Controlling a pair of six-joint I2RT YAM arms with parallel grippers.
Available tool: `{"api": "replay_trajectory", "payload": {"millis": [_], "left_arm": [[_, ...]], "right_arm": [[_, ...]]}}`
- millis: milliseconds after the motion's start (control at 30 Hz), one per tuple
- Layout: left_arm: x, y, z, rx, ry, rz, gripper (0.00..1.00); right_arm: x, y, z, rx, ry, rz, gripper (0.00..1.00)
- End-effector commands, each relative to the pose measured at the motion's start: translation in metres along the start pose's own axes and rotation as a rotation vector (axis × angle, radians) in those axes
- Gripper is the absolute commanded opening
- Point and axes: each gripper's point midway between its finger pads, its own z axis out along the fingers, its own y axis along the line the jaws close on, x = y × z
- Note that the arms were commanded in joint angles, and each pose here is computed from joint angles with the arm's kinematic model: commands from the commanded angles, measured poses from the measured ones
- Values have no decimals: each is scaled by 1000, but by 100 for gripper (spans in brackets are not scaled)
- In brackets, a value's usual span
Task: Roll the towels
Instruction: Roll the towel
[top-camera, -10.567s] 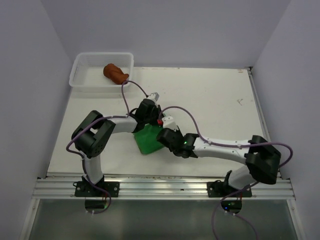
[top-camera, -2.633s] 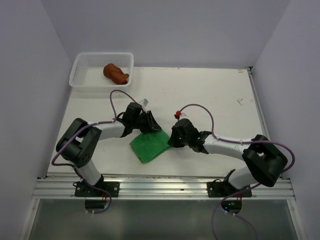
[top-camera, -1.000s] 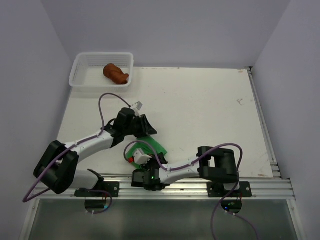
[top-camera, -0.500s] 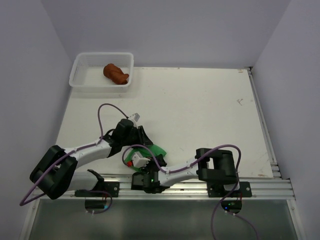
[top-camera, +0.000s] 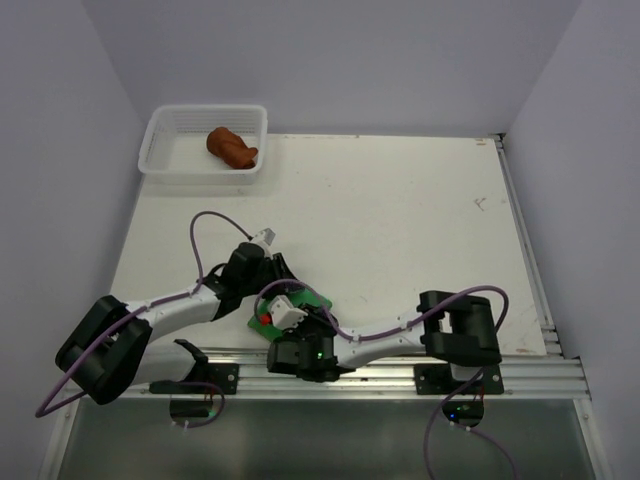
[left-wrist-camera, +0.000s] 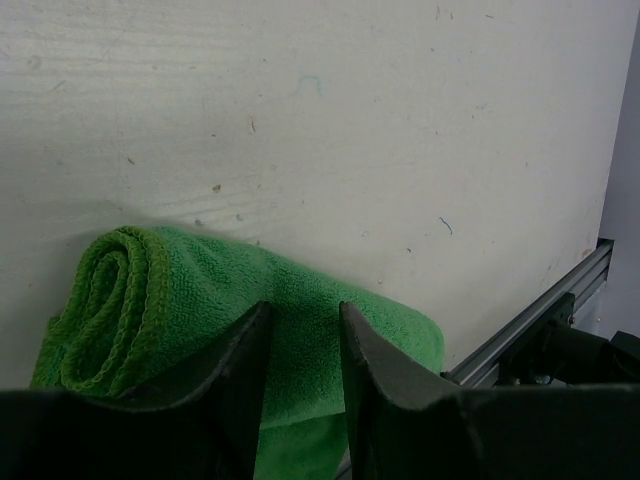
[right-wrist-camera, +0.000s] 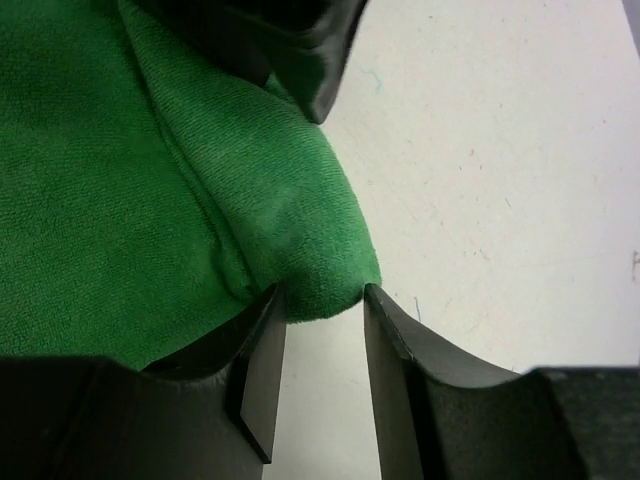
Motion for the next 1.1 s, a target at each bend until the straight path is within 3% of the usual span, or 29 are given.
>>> {"api": "replay_trajectory", "payload": {"millis": [0, 267, 533, 733, 1067], "left_arm": [[14, 25, 0, -87, 19, -9, 38], [20, 33, 0, -107, 22, -12, 38], [26, 37, 0, -124, 18, -8, 38], [34, 40, 1, -122, 29, -9, 38], [38, 46, -4, -136, 29, -10, 37]], "right_arm": [[-20, -11, -9, -70, -41, 208, 41], [-44, -41, -17, -291, -80, 530, 46], [-64, -31, -23, -762, -29, 790, 47], [-51, -27, -2, -783, 73, 820, 51], [-30, -40, 18, -694, 94, 855, 58]]}}
